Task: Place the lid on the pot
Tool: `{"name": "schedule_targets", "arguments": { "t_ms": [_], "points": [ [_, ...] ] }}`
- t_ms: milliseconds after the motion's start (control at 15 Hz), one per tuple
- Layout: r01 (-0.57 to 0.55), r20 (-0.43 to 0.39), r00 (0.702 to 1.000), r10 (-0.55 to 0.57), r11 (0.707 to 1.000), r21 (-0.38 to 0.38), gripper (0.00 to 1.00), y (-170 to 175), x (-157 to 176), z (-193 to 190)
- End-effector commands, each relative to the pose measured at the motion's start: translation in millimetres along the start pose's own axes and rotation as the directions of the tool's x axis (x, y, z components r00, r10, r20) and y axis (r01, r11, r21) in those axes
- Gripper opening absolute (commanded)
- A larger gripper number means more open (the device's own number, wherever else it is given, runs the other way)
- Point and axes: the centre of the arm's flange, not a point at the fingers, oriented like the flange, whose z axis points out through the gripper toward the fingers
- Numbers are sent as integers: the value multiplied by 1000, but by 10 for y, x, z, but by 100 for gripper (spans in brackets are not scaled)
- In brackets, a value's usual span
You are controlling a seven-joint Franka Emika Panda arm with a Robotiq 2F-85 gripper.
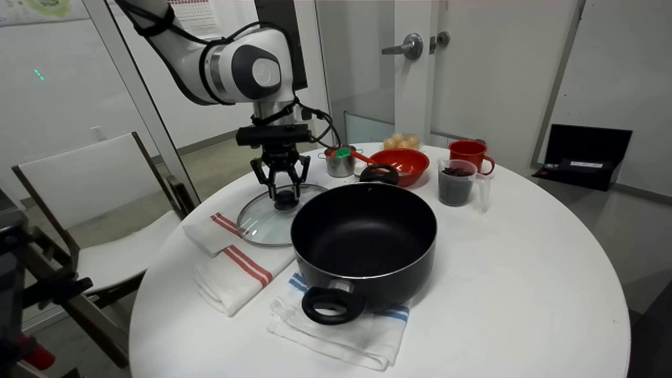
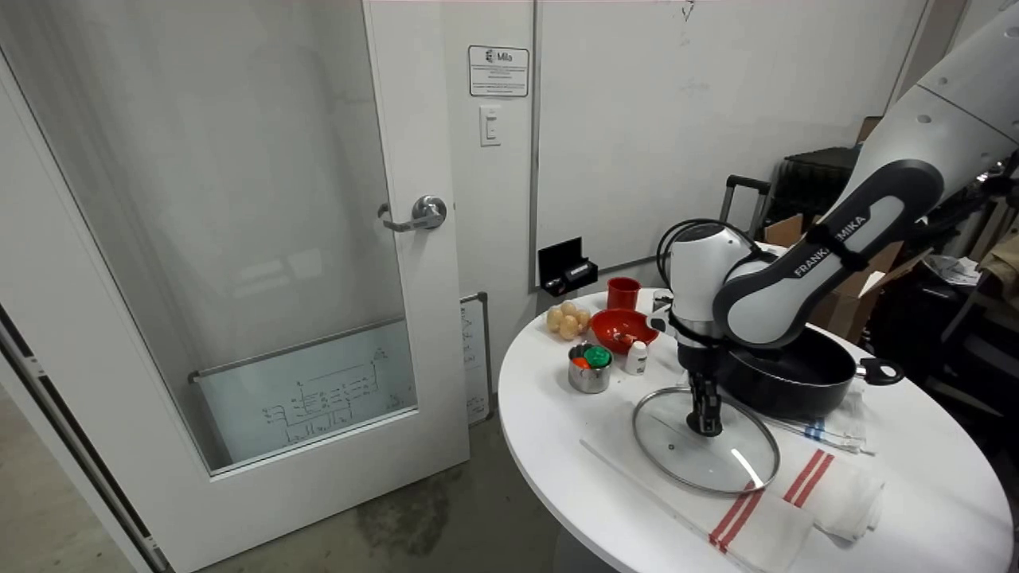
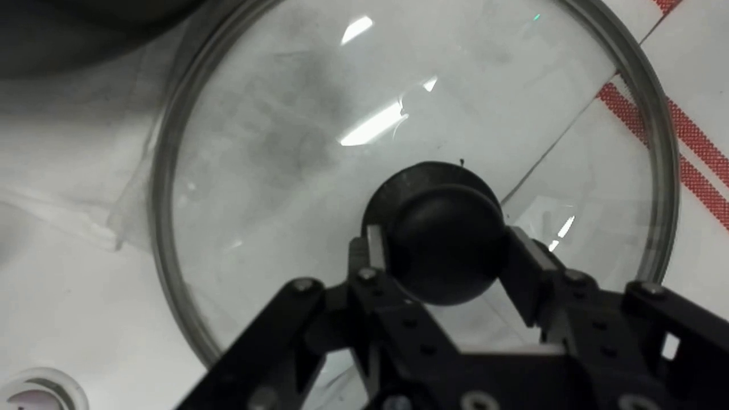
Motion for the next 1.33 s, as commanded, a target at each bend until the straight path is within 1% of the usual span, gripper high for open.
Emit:
{"name": "schedule_targets", "arguments": {
  "t_ms": [0, 67, 333, 467, 800, 1000, 1267],
  "points": [
    [19, -21, 1000, -19, 1000, -10, 26, 51, 20, -51],
    [21, -25, 999, -22, 1000, -21, 26, 53, 18, -99],
    [10, -29, 1000, -10, 1000, -16, 26, 13, 21, -414],
    [12, -32, 999, -12, 1000, -20, 26, -14, 38, -614],
    [14, -74, 997, -16, 999, -36, 26, -42, 54, -1179],
    [-10, -76, 997, 7, 999, -46, 26, 44, -13, -1470],
    [-91, -82, 993, 86, 994, -63, 26, 319, -252, -1750]
  ]
}}
